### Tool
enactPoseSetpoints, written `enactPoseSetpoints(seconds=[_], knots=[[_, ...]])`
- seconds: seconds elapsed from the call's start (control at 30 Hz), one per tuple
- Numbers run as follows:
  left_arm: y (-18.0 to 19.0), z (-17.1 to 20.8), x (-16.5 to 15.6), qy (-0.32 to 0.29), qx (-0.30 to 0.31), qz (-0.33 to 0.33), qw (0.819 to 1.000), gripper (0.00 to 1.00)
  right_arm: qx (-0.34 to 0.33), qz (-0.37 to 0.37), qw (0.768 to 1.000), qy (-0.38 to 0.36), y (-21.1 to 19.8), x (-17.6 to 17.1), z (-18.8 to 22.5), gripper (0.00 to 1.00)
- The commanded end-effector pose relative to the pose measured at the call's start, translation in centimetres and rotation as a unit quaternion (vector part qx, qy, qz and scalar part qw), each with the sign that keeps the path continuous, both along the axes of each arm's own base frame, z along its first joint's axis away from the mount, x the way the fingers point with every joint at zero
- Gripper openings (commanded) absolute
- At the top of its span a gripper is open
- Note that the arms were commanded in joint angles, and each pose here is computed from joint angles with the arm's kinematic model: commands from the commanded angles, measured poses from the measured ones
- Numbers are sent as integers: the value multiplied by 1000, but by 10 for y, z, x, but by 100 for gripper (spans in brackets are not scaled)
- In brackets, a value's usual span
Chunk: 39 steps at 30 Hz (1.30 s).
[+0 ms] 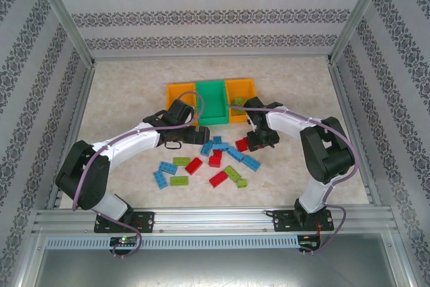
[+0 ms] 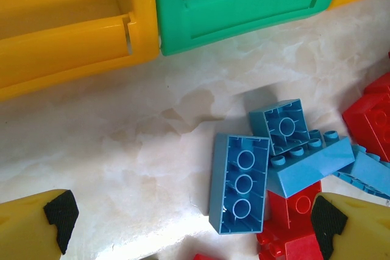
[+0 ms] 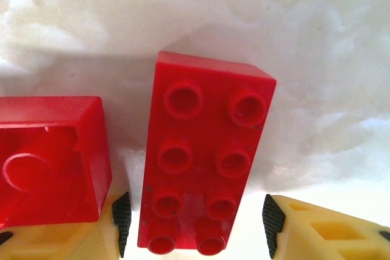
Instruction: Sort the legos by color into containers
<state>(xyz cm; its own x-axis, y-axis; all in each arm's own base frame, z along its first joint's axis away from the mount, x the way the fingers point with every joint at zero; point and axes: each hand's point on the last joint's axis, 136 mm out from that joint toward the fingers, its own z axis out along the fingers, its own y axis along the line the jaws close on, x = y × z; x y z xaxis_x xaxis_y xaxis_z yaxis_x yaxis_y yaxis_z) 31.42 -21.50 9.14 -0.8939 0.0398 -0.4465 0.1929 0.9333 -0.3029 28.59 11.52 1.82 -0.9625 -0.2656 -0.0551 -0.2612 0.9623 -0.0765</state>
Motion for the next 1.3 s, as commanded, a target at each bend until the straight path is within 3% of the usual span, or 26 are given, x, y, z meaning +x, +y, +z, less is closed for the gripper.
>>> enactPoseSetpoints(seconds=[0.0,0.23,0.4,0.63,0.77,0.93,1.13,1.27], knots=[[2,2,3,-14,-1,-1,1000,100,8,-8,1000,-1,7,4,2,63],[3,3,4,-16,-1,0,1000,100,-9,-22,1000,16,0,9,-7,58],[6,3,3,-19,5,2,1000,100,-11,-20,1000,20,-1,5,-5,43],[7,2,3,-20,7,3,1000,100,8,-21,1000,-14,-4,-1,28,36],[13,4,5,-27,22,9,999,100,96,-19,993,-66,23,8,71,35],[26,16,6,-53,46,19,997,100,265,-4,958,-112,86,31,125,33],[42,12,1,-54,72,41,995,99,317,3,941,-122,143,70,137,33],[51,5,-5,-42,86,57,994,99,301,-18,947,-115,159,99,119,33]])
